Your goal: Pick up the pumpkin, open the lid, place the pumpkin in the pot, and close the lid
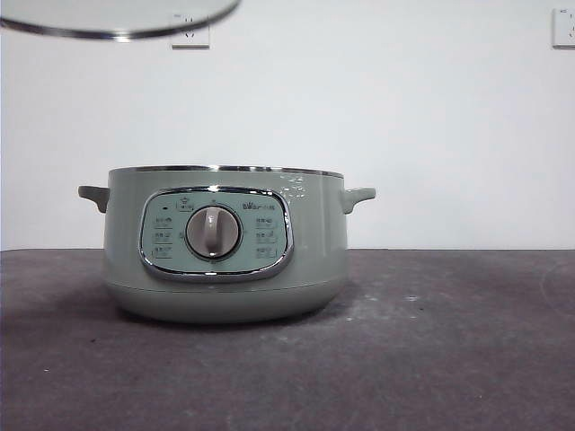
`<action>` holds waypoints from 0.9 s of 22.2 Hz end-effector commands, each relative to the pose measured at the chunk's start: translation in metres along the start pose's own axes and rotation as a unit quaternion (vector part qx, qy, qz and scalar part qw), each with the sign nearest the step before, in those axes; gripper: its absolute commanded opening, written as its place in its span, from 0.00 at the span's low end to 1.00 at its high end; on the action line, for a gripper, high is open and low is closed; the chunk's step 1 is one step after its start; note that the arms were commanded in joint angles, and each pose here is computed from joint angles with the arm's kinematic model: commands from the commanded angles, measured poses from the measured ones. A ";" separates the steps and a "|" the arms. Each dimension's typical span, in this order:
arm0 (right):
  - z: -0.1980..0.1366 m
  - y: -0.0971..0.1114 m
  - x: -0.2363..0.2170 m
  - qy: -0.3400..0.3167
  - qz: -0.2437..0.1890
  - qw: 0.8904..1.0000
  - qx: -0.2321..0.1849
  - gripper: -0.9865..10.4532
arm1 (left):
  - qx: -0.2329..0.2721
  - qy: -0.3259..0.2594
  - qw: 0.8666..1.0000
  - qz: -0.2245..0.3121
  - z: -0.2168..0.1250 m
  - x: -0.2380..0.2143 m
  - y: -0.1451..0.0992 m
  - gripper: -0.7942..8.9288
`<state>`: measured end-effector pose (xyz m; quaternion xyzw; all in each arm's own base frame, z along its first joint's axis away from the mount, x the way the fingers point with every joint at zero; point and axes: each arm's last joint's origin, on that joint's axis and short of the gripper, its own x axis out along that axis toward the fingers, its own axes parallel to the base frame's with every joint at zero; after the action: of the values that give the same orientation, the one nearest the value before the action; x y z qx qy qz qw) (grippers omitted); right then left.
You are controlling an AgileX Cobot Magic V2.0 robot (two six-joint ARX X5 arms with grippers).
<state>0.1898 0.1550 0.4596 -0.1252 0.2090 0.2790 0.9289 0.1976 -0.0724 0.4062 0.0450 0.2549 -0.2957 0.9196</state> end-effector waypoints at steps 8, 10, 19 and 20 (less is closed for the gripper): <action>-0.012 -0.008 -0.066 -0.021 0.000 1.000 0.018 0.66 | 0.035 -0.021 0.999 -0.035 0.017 0.070 0.000 0.07; -0.014 -0.009 -0.073 -0.021 0.000 1.000 0.018 0.66 | 0.038 -0.019 0.998 -0.039 0.017 0.084 -0.002 0.07; -0.021 -0.009 -0.081 0.002 0.001 1.000 0.023 0.66 | 0.040 -0.001 0.998 -0.047 0.009 0.140 0.004 0.07; -0.022 -0.009 -0.081 0.006 0.001 1.000 0.022 0.66 | 0.039 0.002 0.998 -0.045 0.008 0.144 0.005 0.07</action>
<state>0.1272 0.1023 0.4780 -0.1136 0.2190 0.2756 0.9291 0.3030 -0.1440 0.3311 0.0685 0.2807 -0.3405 0.8947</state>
